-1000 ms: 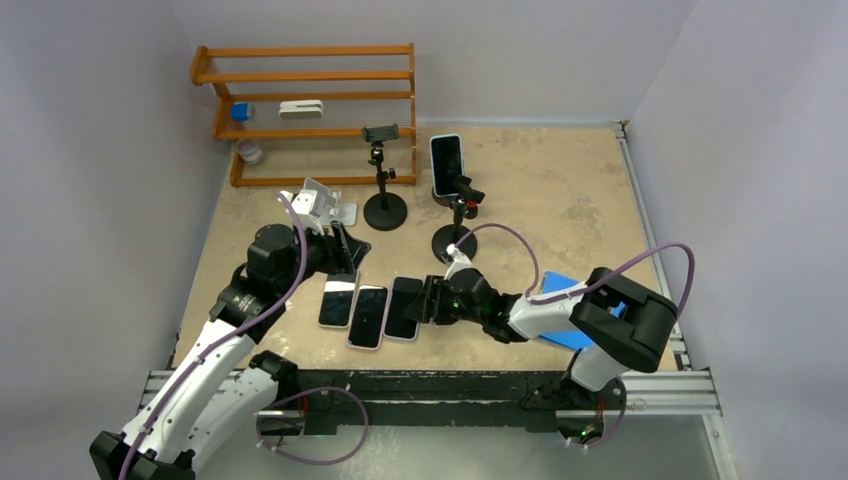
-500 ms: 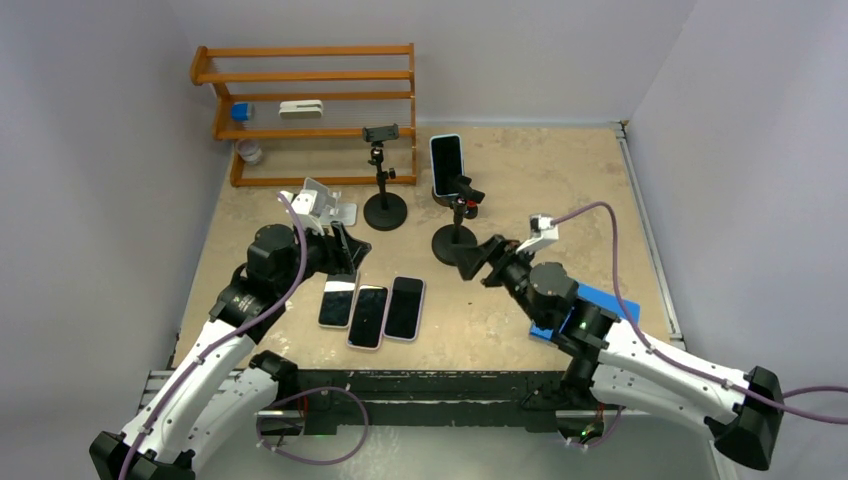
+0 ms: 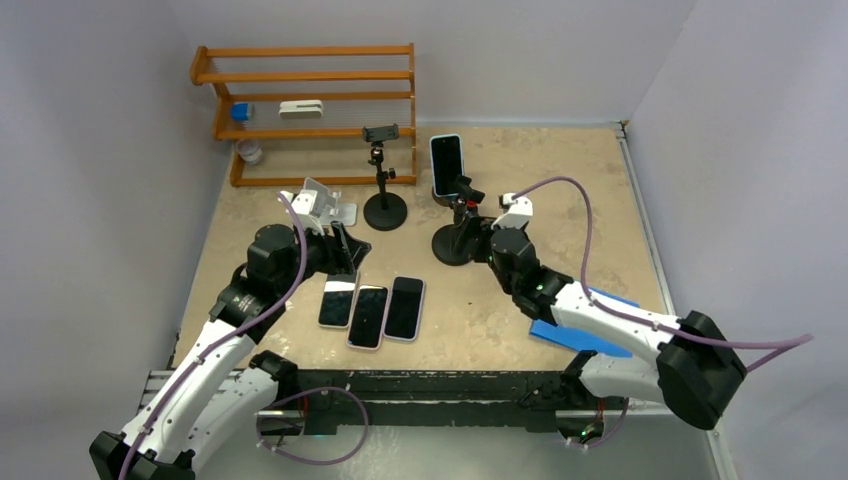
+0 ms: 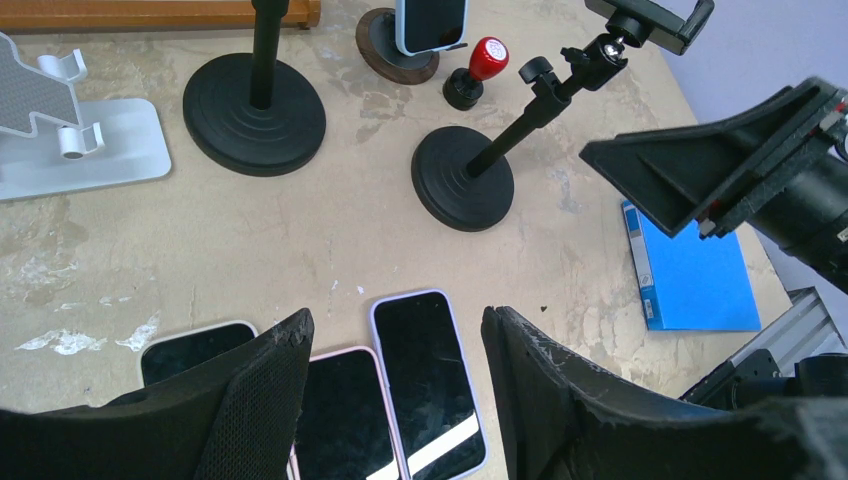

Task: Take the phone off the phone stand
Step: Pick up the phone stand at the center of the board.

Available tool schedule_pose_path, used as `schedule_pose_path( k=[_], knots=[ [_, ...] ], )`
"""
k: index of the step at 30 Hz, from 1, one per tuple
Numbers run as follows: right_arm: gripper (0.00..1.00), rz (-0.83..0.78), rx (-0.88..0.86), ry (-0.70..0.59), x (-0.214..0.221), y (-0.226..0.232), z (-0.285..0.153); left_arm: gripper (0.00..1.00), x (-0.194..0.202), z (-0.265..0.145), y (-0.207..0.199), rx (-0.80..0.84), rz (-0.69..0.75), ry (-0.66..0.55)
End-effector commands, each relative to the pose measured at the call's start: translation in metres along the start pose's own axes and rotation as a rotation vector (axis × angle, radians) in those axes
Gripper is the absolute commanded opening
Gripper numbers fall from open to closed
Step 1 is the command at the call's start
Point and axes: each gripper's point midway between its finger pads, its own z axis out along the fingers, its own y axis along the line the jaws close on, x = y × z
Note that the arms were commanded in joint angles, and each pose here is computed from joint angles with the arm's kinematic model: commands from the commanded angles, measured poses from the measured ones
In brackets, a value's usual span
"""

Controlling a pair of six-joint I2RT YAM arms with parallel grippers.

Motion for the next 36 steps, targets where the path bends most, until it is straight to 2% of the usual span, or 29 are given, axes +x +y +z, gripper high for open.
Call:
schedule_pose_path(
  k=[1,10,17,21,24,30,36],
  knots=[
    [0.91,0.023,-0.047,-0.181,-0.064,0.027,0.018,0.61,-0.012,0.0,-0.007,0.028,0.027,-0.045],
    [0.84,0.015,-0.06,-0.175,-0.069,0.04,0.063,0.61,-0.013,0.0,-0.008,0.034,0.027,-0.047],
    [0.59,0.004,-0.063,-0.151,-0.064,0.047,0.08,0.61,-0.012,-0.001,-0.009,0.039,0.026,-0.045],
    [0.42,-0.014,-0.078,-0.188,-0.076,0.051,0.075,0.61,-0.013,-0.001,-0.01,0.044,0.026,-0.049],
    [0.34,-0.013,-0.145,-0.223,-0.09,0.066,0.062,0.61,-0.014,-0.002,-0.01,0.047,0.026,-0.055],
    [0.28,-0.016,-0.244,-0.255,-0.109,0.1,0.053,0.61,-0.02,-0.006,-0.008,0.025,0.026,-0.08],
    [0.27,-0.035,-0.275,-0.26,-0.111,0.121,0.069,0.61,-0.025,-0.011,-0.002,-0.011,0.025,-0.109]
  ],
)
